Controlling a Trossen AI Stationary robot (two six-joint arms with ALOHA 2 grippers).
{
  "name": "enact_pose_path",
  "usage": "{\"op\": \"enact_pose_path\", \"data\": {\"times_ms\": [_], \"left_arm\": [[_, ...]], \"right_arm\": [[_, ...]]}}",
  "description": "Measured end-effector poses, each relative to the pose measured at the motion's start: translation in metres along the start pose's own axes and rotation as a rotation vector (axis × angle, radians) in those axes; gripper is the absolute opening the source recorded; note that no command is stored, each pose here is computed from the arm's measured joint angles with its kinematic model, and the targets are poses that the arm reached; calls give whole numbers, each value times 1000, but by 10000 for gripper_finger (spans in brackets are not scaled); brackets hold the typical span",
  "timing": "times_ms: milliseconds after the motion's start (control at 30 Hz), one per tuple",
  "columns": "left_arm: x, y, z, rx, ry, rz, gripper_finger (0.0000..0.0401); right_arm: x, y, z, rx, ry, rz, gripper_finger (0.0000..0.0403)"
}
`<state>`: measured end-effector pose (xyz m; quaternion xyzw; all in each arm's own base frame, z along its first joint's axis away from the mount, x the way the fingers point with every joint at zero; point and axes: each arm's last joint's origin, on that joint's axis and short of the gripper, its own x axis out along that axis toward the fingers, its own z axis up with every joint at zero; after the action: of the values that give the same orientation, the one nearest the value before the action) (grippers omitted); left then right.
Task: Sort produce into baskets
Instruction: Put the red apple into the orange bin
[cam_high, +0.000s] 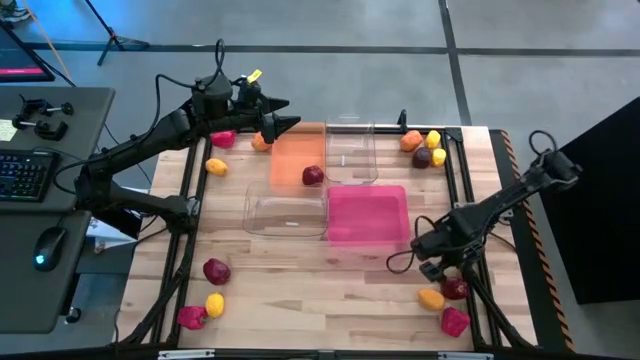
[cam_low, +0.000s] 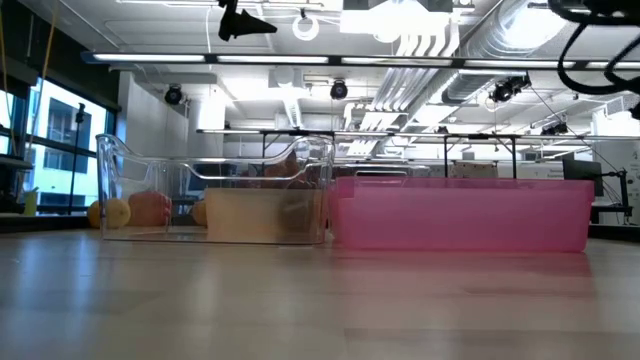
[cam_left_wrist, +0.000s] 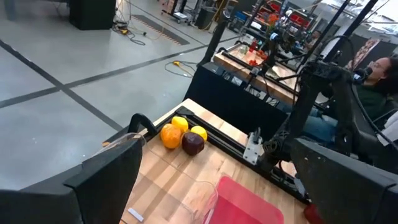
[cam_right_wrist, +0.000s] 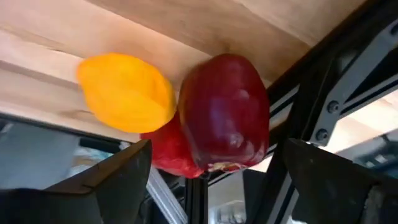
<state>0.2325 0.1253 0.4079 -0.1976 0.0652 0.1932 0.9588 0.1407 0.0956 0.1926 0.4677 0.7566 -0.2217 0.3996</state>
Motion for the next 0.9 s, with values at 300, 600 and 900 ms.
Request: {"op": "enact_pose_path", "data": {"times_ms": [300, 600, 900], "left_arm": [[0, 0, 0, 0, 0, 0, 399], [0, 0, 0, 1, 1, 0, 399], [0, -1, 3, 31, -35, -11, 399]], "right_arm": [[32, 16, 5, -38, 70, -145, 351], [64, 30, 16, -116, 94, -222, 351], [61, 31, 14, -219, 98, -273, 264]]}}
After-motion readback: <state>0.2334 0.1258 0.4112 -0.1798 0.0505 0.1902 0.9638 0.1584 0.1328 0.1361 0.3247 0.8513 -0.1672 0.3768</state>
